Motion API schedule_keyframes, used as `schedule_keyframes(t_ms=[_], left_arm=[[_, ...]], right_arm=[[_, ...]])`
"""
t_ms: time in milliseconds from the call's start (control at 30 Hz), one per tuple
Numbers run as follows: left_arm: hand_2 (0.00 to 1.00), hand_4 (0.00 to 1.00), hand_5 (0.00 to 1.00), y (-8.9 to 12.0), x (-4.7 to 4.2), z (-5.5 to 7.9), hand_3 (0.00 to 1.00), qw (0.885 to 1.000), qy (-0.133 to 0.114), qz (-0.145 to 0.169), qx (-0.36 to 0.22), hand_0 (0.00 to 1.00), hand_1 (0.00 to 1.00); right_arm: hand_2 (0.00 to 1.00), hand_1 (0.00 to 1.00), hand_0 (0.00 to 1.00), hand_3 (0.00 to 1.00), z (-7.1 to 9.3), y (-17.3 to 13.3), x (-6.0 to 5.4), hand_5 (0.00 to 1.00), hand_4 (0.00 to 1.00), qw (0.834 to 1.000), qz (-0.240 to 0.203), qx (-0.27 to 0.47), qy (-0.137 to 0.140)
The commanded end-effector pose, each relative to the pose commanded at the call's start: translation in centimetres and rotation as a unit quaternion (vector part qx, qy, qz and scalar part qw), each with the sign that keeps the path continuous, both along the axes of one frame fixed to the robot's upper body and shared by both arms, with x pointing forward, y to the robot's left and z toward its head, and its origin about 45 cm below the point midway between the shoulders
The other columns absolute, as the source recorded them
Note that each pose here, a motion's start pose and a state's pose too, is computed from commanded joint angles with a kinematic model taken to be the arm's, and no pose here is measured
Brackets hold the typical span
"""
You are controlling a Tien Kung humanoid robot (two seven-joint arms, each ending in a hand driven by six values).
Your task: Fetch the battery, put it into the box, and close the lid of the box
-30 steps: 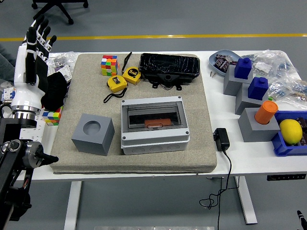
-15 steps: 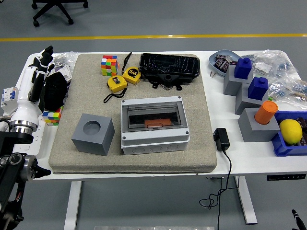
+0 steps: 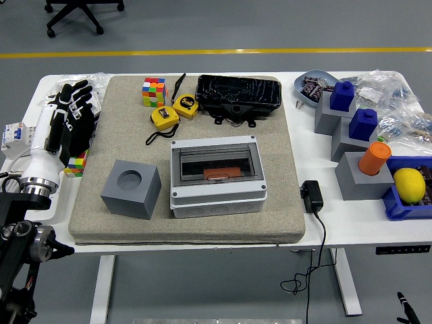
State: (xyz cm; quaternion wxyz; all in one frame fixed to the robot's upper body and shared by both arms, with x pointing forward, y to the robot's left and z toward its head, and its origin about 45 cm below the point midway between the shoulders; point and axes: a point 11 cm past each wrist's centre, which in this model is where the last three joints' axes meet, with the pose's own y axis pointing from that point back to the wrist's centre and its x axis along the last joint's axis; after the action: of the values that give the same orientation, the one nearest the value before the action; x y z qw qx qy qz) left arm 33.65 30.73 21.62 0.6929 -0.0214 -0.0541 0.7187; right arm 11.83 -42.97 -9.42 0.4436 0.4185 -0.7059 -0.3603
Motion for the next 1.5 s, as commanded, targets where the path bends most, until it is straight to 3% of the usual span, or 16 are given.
schedule_keyframes(t_ms=[333,600,767,1500], left_arm=[[0.792,0.998,0.998,-0.7,0.12,-0.6,0.763,0.999,0.020,-0.019,-0.017,0.778,0.810],[0.787,0.998,0.998,-0.7,0.08,-0.9,0.756,0.999,0.027,-0.016,-0.025,0.776,0.802],[0.776,0.998,0.998,-0.6,-0.05,-1.1,0.751,0.999,0.030,-0.014,-0.025,0.772,0.790],[0.757,0.998,0.998,-0.3,0.08,-0.5,0.746,0.999,0.019,-0.004,-0.029,0.752,0.756]], right_arm=[[0.776,0.801,0.916,0.812,0.1,0.0,0.4,0.998,0.998,1.000,0.002,0.000,-0.001],[0.775,0.798,0.917,0.811,-0.1,0.4,0.1,0.998,0.998,1.000,0.004,0.004,0.009],[0.774,0.796,0.914,0.810,0.1,0.3,0.6,0.998,0.998,1.000,0.005,0.003,0.001],[0.770,0.793,0.905,0.809,0.0,0.7,1.0,0.998,0.998,1.000,0.009,0.007,0.001]])
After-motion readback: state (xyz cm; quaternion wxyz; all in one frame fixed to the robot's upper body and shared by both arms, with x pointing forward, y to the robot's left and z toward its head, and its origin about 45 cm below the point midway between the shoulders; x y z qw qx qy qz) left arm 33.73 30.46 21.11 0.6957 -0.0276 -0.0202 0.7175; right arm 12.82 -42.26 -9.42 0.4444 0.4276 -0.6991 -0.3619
